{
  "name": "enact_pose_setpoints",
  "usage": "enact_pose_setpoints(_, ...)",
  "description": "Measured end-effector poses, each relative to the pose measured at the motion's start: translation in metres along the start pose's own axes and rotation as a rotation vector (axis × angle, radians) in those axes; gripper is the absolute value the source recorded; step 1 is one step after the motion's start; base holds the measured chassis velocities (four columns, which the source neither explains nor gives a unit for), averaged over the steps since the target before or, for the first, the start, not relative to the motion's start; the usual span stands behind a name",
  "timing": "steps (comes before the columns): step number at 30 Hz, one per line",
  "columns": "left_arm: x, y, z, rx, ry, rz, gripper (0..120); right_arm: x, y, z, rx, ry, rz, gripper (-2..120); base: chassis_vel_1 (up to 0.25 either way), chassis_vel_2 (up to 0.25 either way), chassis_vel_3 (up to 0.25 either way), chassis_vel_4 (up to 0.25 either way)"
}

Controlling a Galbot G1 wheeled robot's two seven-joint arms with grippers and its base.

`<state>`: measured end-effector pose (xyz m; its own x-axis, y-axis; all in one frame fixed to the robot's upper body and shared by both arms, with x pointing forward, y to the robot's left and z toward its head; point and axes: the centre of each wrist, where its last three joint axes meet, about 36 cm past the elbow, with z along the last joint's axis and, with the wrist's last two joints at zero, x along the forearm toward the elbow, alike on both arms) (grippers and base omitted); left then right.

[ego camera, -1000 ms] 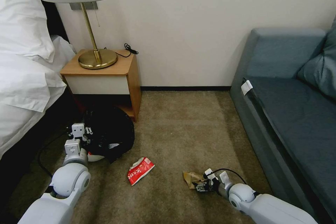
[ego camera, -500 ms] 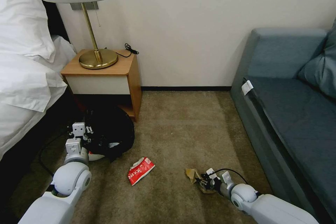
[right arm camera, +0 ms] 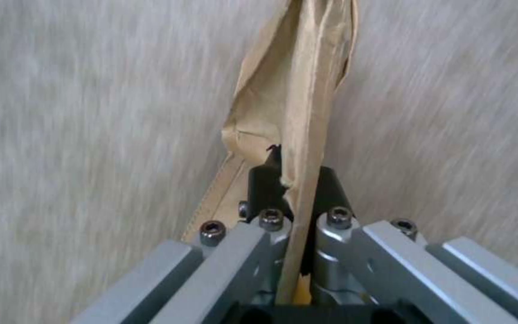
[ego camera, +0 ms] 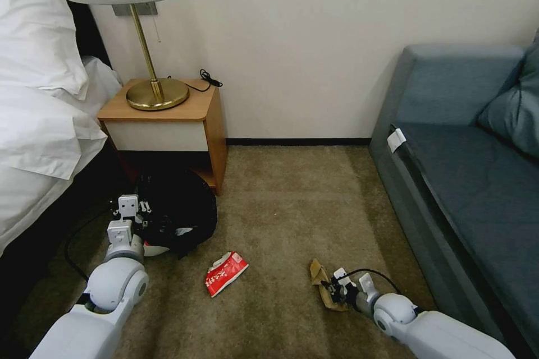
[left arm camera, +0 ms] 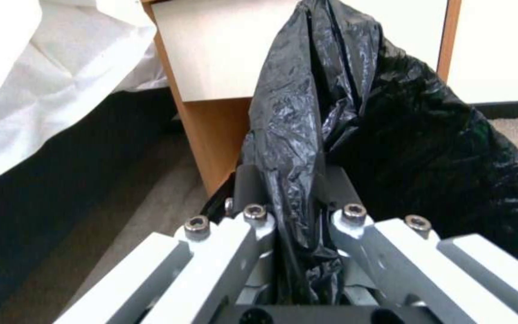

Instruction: Pick up the trash bin, then pick up the garbage on the floor and place it into the trash bin.

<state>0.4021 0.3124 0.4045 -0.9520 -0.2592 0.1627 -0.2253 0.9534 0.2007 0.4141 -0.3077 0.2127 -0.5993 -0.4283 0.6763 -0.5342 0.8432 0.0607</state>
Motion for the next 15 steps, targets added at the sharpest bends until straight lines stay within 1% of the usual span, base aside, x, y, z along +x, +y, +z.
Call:
enact_pose_setpoints(2, -0.002, -0.004, -0.004, 0.008, -0.005, 0.007, 5, -0.006, -0.015, -0.065, 0.028, -0.137, 0.002, 0, 0.0, 0.0, 0.0, 0.0)
enact_pose_setpoints(3, -0.002, -0.004, -0.004, 0.008, -0.005, 0.007, 5, -0.006, -0.015, -0.065, 0.028, -0.137, 0.002, 0, 0.0, 0.0, 0.0, 0.0)
enact_pose_setpoints(5, -0.002, -0.005, -0.006, 0.01, -0.006, 0.009, 5, -0.008, -0.018, -0.089, 0.049, -0.189, -0.013, 0, 0.0, 0.0, 0.0, 0.0)
enact_pose_setpoints(6, -0.002, -0.005, -0.006, 0.01, -0.006, 0.009, 5, -0.008, -0.018, -0.089, 0.049, -0.189, -0.013, 0, 0.0, 0.0, 0.0, 0.0)
enact_pose_setpoints(7, -0.003, -0.006, -0.007, 0.012, -0.008, 0.01, 5, -0.01, -0.017, -0.115, 0.074, -0.247, -0.041, 0, 0.0, 0.0, 0.0, 0.0)
enact_pose_setpoints(8, -0.003, -0.006, -0.007, 0.013, -0.009, 0.011, 5, -0.011, -0.015, -0.127, 0.086, -0.278, -0.057, 0, 0.0, 0.0, 0.0, 0.0)
enact_pose_setpoints(9, -0.003, -0.006, -0.007, 0.013, -0.009, 0.011, 5, -0.011, -0.015, -0.127, 0.086, -0.278, -0.057, 0, 0.0, 0.0, 0.0, 0.0)
enact_pose_setpoints(10, -0.002, -0.006, -0.008, 0.015, -0.01, 0.012, 5, -0.013, -0.013, -0.148, 0.106, -0.331, -0.081, 0, 0.0, 0.0, 0.0, 0.0)
enact_pose_setpoints(11, -0.003, -0.006, -0.009, 0.016, -0.012, 0.012, 5, -0.015, -0.01, -0.16, 0.113, -0.362, -0.097, 0, 0.0, 0.0, 0.0, 0.0)
enact_pose_setpoints(12, -0.003, -0.006, -0.009, 0.016, -0.012, 0.012, 5, -0.015, -0.01, -0.16, 0.113, -0.362, -0.097, 0, 0.0, 0.0, 0.0, 0.0)
enact_pose_setpoints(13, -0.003, -0.006, -0.011, 0.019, -0.014, 0.012, 5, -0.019, -0.004, -0.181, 0.109, -0.408, -0.124, 0, 0.0, 0.0, 0.0, 0.0)
enact_pose_setpoints(14, -0.003, -0.006, -0.011, 0.019, -0.014, 0.012, 5, -0.019, -0.004, -0.181, 0.109, -0.408, -0.124, 0, 0.0, 0.0, 0.0, 0.0)
enact_pose_setpoints(15, -0.003, -0.006, -0.013, 0.024, -0.017, 0.012, 5, -0.022, 0.003, -0.202, 0.095, -0.455, -0.15, 0, 0.0, 0.0, 0.0, 0.0)
